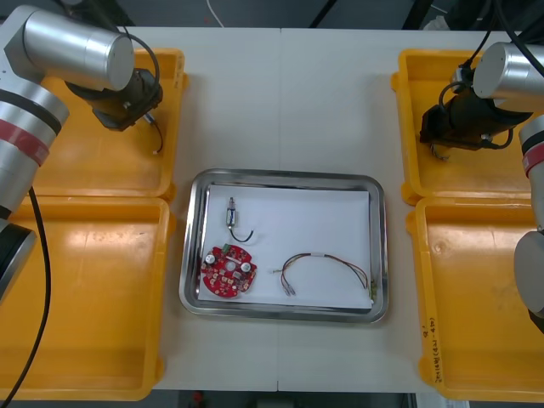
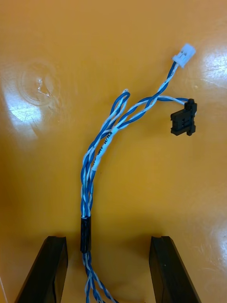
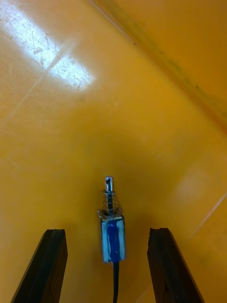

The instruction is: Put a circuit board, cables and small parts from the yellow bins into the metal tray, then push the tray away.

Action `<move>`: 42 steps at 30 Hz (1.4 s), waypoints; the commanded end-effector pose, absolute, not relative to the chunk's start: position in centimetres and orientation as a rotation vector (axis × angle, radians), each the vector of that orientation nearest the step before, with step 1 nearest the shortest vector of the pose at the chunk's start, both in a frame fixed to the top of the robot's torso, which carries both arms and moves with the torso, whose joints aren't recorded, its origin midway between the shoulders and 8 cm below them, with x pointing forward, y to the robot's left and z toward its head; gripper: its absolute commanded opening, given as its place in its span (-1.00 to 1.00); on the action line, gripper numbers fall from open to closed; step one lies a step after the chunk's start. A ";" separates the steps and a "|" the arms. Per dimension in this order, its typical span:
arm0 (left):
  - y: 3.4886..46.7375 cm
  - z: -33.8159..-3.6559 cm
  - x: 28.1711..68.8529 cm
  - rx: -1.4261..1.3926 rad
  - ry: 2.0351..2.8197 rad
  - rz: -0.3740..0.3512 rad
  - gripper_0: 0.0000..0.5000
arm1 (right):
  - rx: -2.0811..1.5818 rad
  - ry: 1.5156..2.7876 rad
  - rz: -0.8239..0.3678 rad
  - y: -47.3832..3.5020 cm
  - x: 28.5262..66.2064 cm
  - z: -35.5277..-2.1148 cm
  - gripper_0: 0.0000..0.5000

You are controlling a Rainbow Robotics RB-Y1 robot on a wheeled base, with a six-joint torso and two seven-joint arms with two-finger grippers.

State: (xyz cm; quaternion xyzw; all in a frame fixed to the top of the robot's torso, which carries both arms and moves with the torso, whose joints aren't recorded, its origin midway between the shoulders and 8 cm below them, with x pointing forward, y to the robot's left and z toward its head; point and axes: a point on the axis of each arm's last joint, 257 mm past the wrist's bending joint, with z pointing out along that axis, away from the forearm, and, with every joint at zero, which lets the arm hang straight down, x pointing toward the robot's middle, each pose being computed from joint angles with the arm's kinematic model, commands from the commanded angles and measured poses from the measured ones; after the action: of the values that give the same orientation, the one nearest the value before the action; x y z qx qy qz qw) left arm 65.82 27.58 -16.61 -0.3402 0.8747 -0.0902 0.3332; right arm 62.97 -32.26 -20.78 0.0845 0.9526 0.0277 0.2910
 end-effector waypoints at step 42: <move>25.5 -15.4 67.6 -0.770 2.273 -0.250 -1.00 | 0.141 2.593 0.004 -34.8 55.8 -10.1 -1.00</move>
State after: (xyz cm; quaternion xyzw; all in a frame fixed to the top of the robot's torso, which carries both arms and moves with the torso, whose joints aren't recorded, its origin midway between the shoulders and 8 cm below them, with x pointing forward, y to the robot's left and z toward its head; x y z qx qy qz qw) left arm 66.42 27.50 -18.12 -0.3384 0.8741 -0.0899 0.3367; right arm 56.36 -32.14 -13.35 0.0417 0.9687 0.0161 0.2442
